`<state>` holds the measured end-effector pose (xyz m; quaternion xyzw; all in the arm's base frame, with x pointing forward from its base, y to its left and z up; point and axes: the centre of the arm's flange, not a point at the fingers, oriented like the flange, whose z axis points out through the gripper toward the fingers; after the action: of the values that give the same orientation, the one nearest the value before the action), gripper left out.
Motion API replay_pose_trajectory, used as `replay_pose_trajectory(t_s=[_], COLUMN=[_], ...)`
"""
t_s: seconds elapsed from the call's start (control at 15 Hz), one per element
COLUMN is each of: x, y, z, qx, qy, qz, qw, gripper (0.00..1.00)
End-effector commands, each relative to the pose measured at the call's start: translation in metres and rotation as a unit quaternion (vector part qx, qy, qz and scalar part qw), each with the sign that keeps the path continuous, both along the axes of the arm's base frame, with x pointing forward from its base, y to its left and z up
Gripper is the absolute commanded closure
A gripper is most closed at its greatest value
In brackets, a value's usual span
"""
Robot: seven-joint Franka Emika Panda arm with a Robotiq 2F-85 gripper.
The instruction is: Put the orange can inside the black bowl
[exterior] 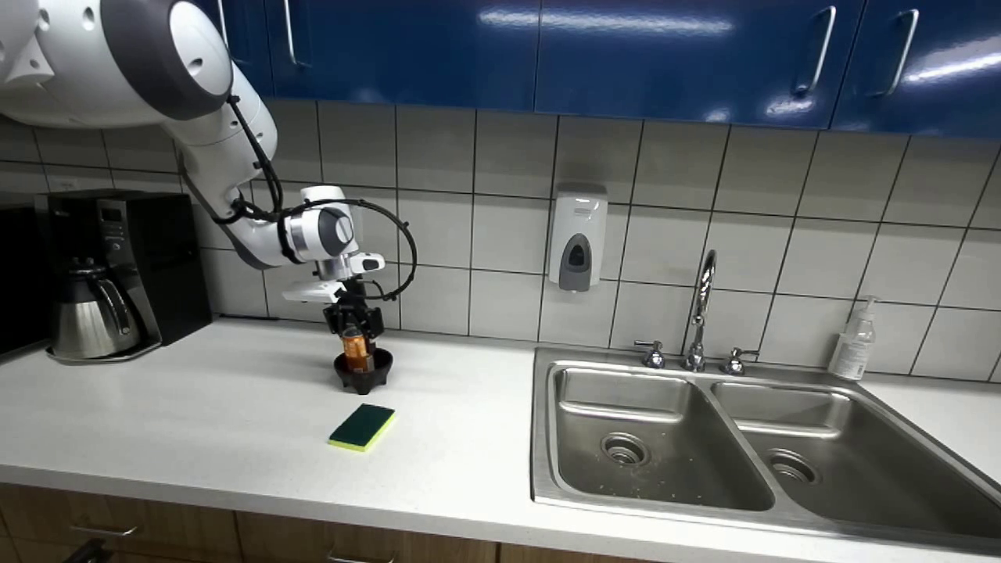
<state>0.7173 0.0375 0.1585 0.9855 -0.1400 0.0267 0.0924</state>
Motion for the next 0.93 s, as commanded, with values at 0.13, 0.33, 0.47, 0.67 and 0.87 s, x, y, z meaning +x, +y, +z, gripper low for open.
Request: replay_pose_trajectory(t_s=[0.13,0.33,0.47,0.67,0.87], x=[0.020,0.022,0.019,0.009,-0.002], y=[0.002,0.002,0.002,-0.004,-0.013], z=[0.001,0.001,0.006,0.014,0.017], qx=[-0.004,-0.010,-0.012,-0.012,-0.016], qy=[0.010,0.018,0.019,0.022,0.033], qz=[-0.019,-0.024,-0.023,-0.028,-0.034], qw=[0.9998,0.9995,0.9995,0.9993,0.9988], gripper=[0.10,0.01,0.00,0.00,0.00])
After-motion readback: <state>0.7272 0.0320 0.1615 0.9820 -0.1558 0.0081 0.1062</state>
